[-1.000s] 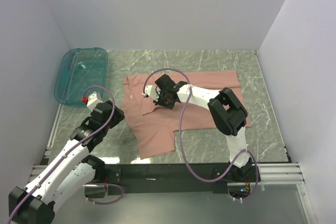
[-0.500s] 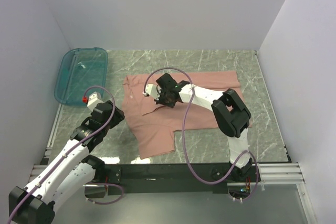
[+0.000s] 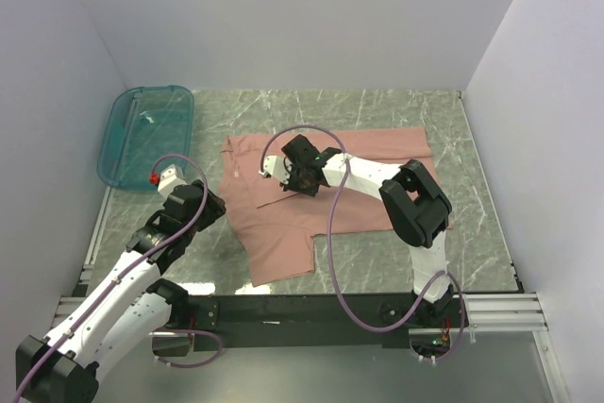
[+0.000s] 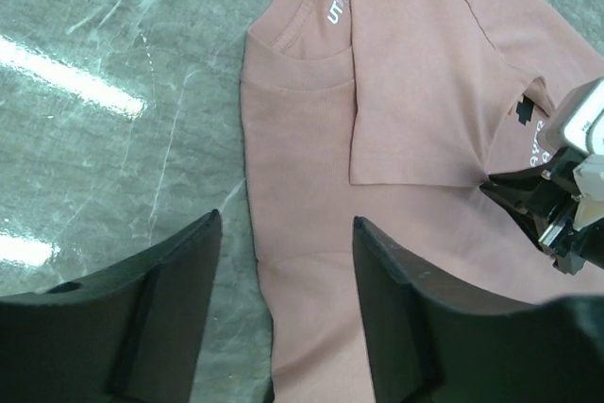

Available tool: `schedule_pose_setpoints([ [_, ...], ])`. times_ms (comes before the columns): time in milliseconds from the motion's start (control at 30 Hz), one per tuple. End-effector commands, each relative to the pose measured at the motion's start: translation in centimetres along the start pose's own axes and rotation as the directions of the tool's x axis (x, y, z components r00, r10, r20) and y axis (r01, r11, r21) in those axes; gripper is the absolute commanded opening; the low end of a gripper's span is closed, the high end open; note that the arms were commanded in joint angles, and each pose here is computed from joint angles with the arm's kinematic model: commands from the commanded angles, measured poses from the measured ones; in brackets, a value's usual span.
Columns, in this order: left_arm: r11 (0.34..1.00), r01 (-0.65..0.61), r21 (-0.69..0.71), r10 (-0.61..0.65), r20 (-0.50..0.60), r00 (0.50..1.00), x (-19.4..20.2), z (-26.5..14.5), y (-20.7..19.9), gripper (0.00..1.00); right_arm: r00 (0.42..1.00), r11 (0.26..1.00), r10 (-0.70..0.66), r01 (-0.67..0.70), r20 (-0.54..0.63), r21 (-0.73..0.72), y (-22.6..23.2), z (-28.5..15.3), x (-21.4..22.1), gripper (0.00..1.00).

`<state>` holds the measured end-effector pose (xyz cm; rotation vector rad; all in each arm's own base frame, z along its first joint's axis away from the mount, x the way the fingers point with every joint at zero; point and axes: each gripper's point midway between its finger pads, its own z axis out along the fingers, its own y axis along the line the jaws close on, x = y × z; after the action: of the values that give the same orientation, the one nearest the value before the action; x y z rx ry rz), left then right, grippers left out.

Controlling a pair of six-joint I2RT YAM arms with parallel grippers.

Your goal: Fold and stack the t-shirts

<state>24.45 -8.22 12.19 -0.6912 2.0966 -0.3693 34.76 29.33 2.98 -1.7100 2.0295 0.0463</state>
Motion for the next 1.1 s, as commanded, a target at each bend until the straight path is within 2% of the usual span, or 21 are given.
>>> schedule_pose_setpoints([
  [0,0.998,-0.002,0.059,0.000,0.025,1.000,-1.2,-0.6,-1.5,0.65,1.000,0.999,0.004,-0.004,0.009,0.052,-1.4,-1.9,-0.4,0.25],
  [100,0.996,-0.014,0.089,0.013,0.014,1.000,-1.2,-1.0,-2.1,0.76,1.000,0.999,0.023,-0.024,0.020,0.049,-1.6,-3.6,-0.7,0.37],
  [167,0.993,-0.022,0.118,0.021,0.009,1.000,-1.3,-1.3,-2.7,0.83,0.997,0.998,0.036,-0.040,0.073,0.049,-2.1,-6.1,-1.5,0.42],
  [300,0.971,-0.057,0.233,0.067,-0.036,0.997,-0.4,-2.1,-4.4,0.87,0.978,0.998,0.065,-0.059,0.197,-0.036,-1.5,-11.6,-1.0,0.55],
  [333,0.962,-0.065,0.266,0.079,-0.041,0.996,-0.2,-2.4,-4.8,0.88,0.973,0.996,0.075,-0.064,0.217,-0.060,-1.1,-12.8,-0.4,0.57],
  [367,0.946,-0.059,0.318,0.085,-0.071,0.994,0.6,-2.6,-5.4,0.90,0.950,0.995,0.079,-0.057,0.303,-0.080,-0.9,-15.4,-0.5,0.57],
  [433,0.929,-0.050,0.365,0.089,-0.090,0.992,1.2,-3.0,-6.0,0.90,0.936,0.990,0.103,-0.063,0.336,-0.129,0.7,-16.6,1.4,0.58],
  [567,0.890,-0.012,0.456,0.111,-0.190,0.976,3.6,-3.6,-6.9,0.92,0.882,0.992,0.120,-0.089,0.456,-0.089,2.6,-20.4,4.9,0.60],
  [733,0.888,0.048,0.457,0.106,-0.304,0.947,5.8,-3.8,-6.7,0.92,0.833,0.981,0.151,-0.191,0.533,0.020,2.8,-22.9,7.5,0.66],
  [867,0.906,0.090,0.413,0.096,-0.408,0.908,8.0,-3.9,-5.7,0.89,0.821,0.971,0.216,-0.237,0.528,-0.027,4.4,-21.4,9.9,0.70],
  [1067,0.902,0.150,0.404,0.065,-0.473,0.879,9.3,-4.8,-5.5,0.86,0.815,0.943,0.329,-0.306,0.477,-0.130,4.4,-21.0,11.4,0.71],
])
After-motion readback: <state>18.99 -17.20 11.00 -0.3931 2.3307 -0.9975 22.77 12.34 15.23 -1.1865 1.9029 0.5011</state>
